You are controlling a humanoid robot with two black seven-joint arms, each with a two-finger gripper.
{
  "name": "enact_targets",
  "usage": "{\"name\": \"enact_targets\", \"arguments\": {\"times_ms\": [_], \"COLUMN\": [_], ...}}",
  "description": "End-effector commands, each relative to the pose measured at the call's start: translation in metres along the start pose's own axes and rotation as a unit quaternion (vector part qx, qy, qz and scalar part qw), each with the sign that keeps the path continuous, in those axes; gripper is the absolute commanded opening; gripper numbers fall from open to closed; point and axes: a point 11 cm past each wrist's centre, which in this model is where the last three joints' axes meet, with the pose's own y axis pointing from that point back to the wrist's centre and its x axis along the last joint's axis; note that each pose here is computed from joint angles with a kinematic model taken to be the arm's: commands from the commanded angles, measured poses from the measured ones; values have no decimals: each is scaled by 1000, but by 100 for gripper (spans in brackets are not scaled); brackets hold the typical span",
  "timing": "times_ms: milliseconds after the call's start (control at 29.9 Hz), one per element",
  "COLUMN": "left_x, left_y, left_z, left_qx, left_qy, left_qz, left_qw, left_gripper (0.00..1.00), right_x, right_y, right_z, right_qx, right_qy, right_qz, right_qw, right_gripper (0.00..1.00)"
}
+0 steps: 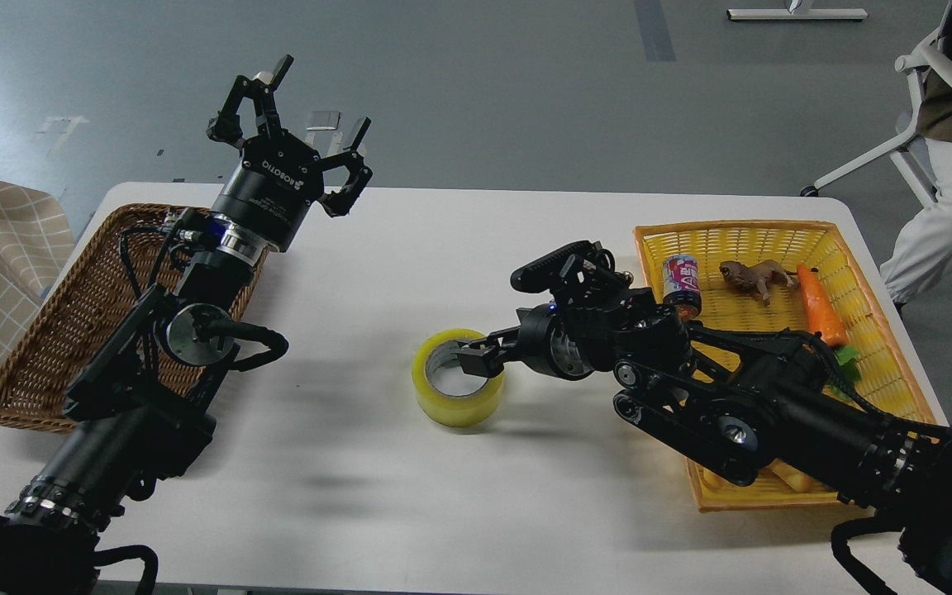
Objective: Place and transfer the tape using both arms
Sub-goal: 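Open the right gripper and withdraw it back over the tray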
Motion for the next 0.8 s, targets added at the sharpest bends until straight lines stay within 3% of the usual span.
{"name": "enact_targets", "arguments": {"times_ms": [0,435,769], "left_x": [0,1,2], "left_y": [0,1,3], "left_z": [0,-2,-5], "left_qx": [0,8,20], "left_qy": [0,-4,-12], "left_qz": [0,-1,-2], "left_qw": [1000,1000,1000], "left_gripper": [98,98,98], "right_x": [10,50,80], "right_y": [17,95,140], "right_z": [20,69,91], "right_qx": [-4,13,123], "right_qy": [-24,-107,-296], "right_qz": [16,106,162], "right_qw": [1000,989,933], "right_gripper": [99,99,99]}}
